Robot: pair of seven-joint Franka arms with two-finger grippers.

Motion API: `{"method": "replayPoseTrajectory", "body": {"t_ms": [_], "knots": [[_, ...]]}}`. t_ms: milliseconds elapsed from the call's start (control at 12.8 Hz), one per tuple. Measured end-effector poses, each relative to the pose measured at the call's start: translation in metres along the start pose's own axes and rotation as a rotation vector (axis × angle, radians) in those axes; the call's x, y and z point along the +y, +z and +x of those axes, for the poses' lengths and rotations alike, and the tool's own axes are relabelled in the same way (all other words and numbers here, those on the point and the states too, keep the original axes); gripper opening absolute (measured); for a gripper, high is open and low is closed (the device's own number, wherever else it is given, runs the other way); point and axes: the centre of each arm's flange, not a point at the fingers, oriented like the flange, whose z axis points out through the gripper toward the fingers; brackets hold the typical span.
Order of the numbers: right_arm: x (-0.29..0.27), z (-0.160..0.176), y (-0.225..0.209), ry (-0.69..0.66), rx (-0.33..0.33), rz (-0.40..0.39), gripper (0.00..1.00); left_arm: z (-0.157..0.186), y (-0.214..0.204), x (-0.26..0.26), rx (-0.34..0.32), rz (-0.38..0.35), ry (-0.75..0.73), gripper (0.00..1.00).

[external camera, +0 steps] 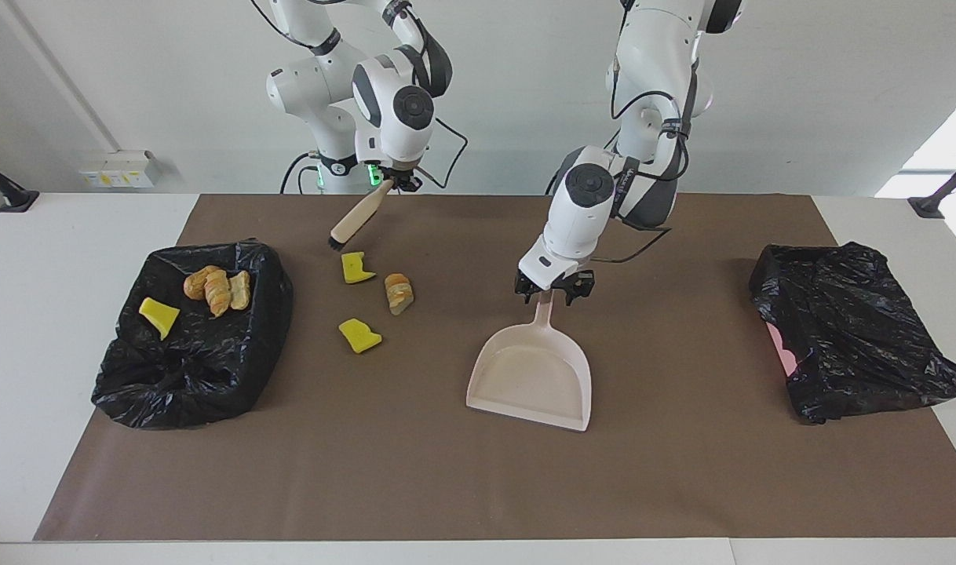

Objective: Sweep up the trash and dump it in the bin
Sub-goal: 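Sweep the sponges and bread chunk into the dustpan with the right gripper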

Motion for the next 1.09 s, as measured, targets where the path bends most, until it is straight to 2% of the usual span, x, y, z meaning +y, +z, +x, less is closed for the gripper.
{"method": "replayPoseTrajectory", "body": {"t_ms": [156,234,312,390,545,779,857,935,1091], "knots": [[0.014,0.016,0.016,-0.021,-0.009,0.035,0.26,-0.002,0.004,-0.001,-0.006,0.003,0.017,0.42],[0.018,0.023,0.020,-0.042,-0.014,0.044,0.26,-0.002,0.004,-0.001,-0.006,0.003,0.052,0.33],[0.019,0.027,0.020,-0.075,-0.017,0.060,0.26,-0.001,0.003,-0.002,-0.001,0.012,0.101,0.33],[0.017,0.029,0.019,-0.107,-0.019,0.087,0.26,0.001,0.003,-0.005,0.016,0.055,0.178,0.33],[0.012,0.032,0.016,-0.160,-0.022,0.145,0.26,0.005,-0.003,-0.013,0.060,0.179,0.359,0.33],[0.000,0.042,0.010,-0.198,-0.042,0.197,0.26,0.018,-0.023,-0.047,0.066,0.217,0.550,0.33],[-0.008,0.045,0.007,-0.203,-0.044,0.202,0.26,0.020,-0.030,-0.061,0.043,0.222,0.627,0.33],[-0.018,0.047,0.001,-0.215,-0.044,0.203,0.26,0.018,-0.035,-0.072,-0.006,0.208,0.704,0.33],[-0.042,0.041,-0.013,-0.271,-0.057,0.226,0.26,0.007,-0.043,-0.086,-0.104,0.138,0.851,0.33]]}}
